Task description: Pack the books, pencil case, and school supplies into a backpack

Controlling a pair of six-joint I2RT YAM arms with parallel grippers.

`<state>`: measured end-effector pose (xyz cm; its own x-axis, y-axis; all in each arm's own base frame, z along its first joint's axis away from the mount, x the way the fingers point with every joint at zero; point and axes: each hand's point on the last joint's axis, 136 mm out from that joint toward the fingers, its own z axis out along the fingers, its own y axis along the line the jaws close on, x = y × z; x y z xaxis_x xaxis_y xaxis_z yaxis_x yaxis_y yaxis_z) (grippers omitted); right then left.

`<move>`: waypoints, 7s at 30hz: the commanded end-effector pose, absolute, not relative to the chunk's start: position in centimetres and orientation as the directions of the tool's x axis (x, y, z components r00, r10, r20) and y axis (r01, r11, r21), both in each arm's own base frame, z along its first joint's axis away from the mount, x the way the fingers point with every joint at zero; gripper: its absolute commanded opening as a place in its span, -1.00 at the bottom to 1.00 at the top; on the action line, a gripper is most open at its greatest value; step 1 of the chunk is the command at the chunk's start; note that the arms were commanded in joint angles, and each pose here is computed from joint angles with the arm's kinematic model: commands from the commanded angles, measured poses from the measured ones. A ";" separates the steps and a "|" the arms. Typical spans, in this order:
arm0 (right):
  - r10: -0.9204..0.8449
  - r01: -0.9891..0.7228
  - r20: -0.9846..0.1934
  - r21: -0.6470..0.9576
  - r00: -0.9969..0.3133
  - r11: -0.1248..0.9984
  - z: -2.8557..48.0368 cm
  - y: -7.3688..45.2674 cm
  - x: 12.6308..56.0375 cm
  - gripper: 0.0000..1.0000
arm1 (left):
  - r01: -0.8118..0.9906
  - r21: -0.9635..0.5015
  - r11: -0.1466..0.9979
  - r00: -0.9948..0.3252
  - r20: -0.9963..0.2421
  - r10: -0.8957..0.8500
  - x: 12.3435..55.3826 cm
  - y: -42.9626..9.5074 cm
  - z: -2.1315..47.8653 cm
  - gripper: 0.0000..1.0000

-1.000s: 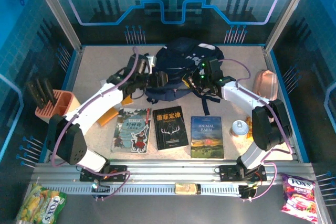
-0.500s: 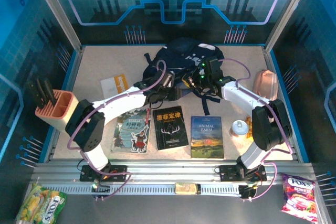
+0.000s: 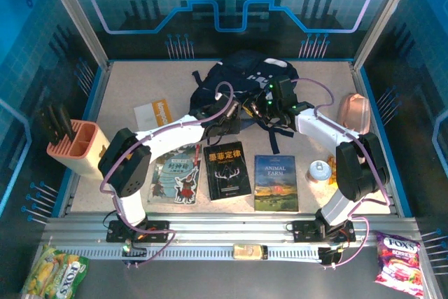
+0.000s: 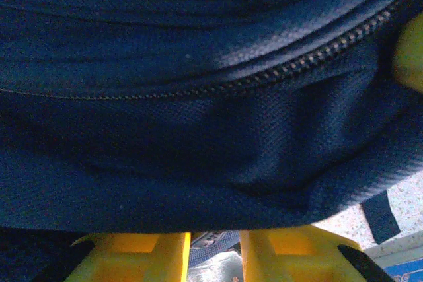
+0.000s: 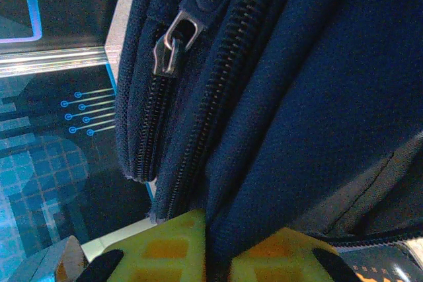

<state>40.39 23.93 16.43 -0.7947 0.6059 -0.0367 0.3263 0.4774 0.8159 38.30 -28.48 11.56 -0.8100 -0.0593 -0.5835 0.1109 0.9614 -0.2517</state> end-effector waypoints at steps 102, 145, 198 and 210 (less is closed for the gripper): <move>0.804 0.566 -0.055 0.681 -0.593 0.464 12.7 14.4 33.8 0.77 | 0.281 -0.552 0.785 -0.916 -0.398 0.047 39.2 -31.6 13.6 -1.00; 0.791 0.580 -0.260 0.561 -0.554 0.591 7.7 10.8 40.3 -0.55 | 0.275 -0.338 0.900 -0.958 -0.169 0.230 37.9 -22.6 8.6 -1.00; 0.868 0.725 0.037 0.567 -0.495 0.390 6.4 15.1 36.5 0.70 | 0.414 -0.482 0.772 -0.907 -0.295 0.301 38.3 -31.2 9.7 -1.00; 0.826 0.665 -0.120 0.536 -0.550 0.520 7.6 12.3 36.9 -0.35 | 0.434 -0.191 0.881 -0.892 -0.232 0.389 40.7 -23.1 7.9 -1.00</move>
<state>35.78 14.64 5.56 -0.5508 0.8346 -0.0044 0.7020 0.4661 0.5385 39.70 -27.89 8.40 -0.8768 0.3837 -0.2899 0.4651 0.8298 -0.3084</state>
